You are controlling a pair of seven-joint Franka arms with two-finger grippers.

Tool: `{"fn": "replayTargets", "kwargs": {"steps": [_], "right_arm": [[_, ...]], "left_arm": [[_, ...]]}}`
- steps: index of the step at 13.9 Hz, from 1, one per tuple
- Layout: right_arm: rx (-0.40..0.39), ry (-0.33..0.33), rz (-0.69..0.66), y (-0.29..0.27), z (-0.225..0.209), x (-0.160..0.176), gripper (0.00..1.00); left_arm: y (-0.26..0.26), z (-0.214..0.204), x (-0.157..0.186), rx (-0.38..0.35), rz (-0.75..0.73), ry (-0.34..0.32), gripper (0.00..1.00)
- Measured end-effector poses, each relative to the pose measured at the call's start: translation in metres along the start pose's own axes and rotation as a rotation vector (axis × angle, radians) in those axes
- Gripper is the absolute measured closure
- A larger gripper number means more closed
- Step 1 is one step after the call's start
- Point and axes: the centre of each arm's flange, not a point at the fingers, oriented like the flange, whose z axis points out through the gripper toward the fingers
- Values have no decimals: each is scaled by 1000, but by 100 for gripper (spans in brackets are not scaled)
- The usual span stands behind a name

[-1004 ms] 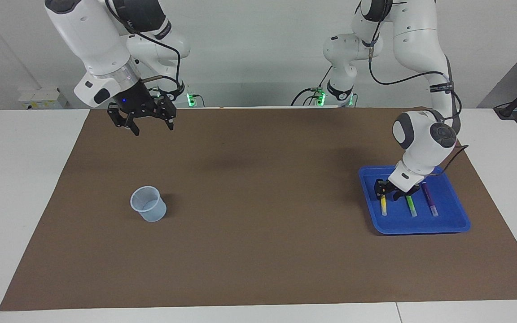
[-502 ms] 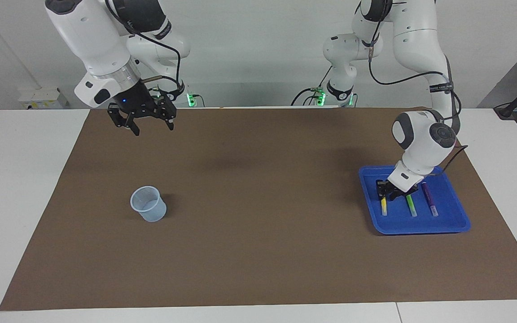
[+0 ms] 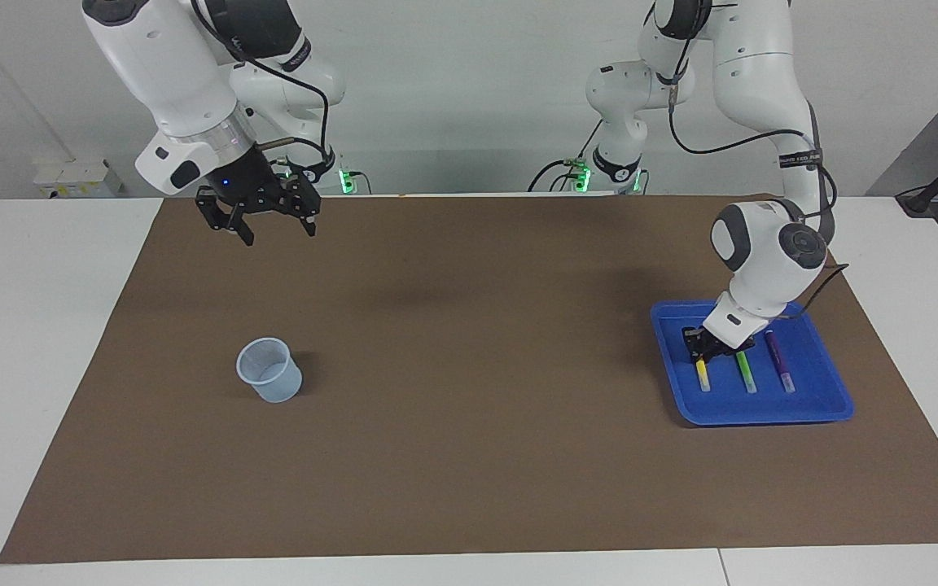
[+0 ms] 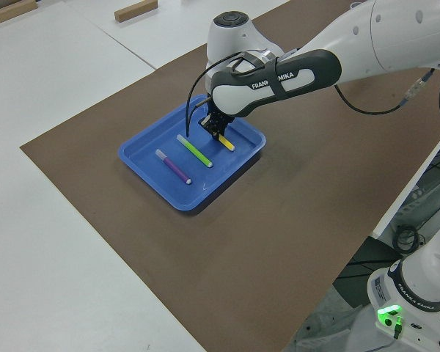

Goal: Transfer and insert pens with both arms
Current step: 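Grasp the yellow pen with the left gripper, then lift the yellow pen with the left gripper while the right gripper approaches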

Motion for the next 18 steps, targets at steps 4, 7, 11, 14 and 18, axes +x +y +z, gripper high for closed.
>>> {"fn": "replayTargets", "kwargs": {"steps": [4,7,11,14,18], "right_arm": [[0,0,13,0,0,0,0],[15,-2,28,-5,0,-1,0],[92,10,165,-21,-1,0,0],[131,36,239,-44,0,2,0],[256,67,447,-89,12,4,0]], "left_arm": [[-8,-25,7,-12,-25,-18,83],[-7,-45,8,-91,-93,-10,83],[22,-65,4,-148,-331,-85,83],[47,-74,-5,-235,-635,-202,83],[83,-78,-8,-239,-851,-281,83]]}}
